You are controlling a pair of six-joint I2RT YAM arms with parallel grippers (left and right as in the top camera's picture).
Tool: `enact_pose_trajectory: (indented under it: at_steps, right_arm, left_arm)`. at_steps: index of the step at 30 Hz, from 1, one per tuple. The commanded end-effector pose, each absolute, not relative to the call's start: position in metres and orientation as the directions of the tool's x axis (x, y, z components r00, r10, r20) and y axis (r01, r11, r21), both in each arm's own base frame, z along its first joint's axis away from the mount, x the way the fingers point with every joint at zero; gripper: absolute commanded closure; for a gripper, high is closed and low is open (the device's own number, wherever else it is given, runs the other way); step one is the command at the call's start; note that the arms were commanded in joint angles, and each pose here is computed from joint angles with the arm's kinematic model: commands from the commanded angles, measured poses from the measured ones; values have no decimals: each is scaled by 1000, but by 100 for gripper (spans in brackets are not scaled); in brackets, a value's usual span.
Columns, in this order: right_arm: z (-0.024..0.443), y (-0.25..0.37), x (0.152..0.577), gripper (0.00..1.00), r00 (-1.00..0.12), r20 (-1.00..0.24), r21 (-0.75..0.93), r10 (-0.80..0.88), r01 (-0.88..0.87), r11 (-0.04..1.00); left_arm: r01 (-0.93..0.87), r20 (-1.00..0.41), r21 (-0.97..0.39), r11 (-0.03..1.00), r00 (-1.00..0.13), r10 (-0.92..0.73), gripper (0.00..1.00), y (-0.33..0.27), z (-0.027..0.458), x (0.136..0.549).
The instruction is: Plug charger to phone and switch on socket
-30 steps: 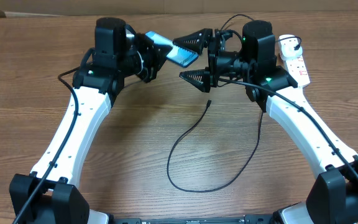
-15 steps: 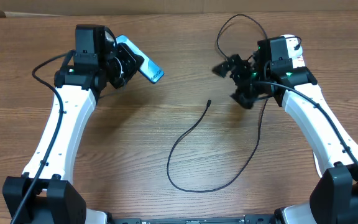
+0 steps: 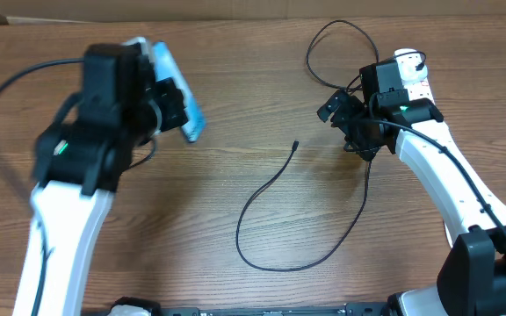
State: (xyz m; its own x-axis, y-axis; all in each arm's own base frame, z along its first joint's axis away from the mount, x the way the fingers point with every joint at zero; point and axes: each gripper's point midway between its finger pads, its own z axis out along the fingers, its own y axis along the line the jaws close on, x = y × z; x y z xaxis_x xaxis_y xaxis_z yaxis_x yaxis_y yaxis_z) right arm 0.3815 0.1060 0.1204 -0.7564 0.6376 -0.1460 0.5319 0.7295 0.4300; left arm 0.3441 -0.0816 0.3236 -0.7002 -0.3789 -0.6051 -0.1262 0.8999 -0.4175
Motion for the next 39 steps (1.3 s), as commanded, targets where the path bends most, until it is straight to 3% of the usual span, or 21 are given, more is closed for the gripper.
enact_pose_trajectory:
  at_steps: [1, 5, 8, 13, 16, 18, 32, 39]
  right_arm:
    - [111, 106, 381, 0, -765, -156, 401, 624, 529, 748]
    - [103, 116, 378, 0, -785, -142, 386, 604, 518, 764]
    - [92, 129, 373, 13, -810, -124, 365, 573, 500, 785]
    - [76, 140, 368, 21, -832, -136, 308, 538, 481, 821]
    - [66, 139, 367, 36, -835, -130, 281, 535, 487, 827]
    - [61, 137, 367, 41, -835, -127, 266, 536, 492, 829]
    - [52, 148, 370, 41, -856, -139, 262, 499, 454, 852]
    - [40, 148, 368, 51, -861, -122, 242, 493, 456, 856]
  left_arm:
    - [-259, -713, -271, 927, -594, -374, 96, -35, 348, 326]
    - [-398, -649, -177, 900, -641, -411, 96, -14, 318, 307]
    - [-398, -575, -146, 906, -711, -405, 96, -20, 288, 306]
    - [-372, -503, -164, 914, -765, -402, 96, -34, 265, 314]
    - [-358, -466, -180, 916, -789, -400, 96, -42, 257, 317]
    - [-352, -449, -189, 917, -799, -399, 96, -45, 253, 318]
    - [-351, -400, -181, 919, -827, -395, 96, -53, 232, 332]
    - [-344, -369, -193, 919, -842, -393, 96, -59, 222, 338]
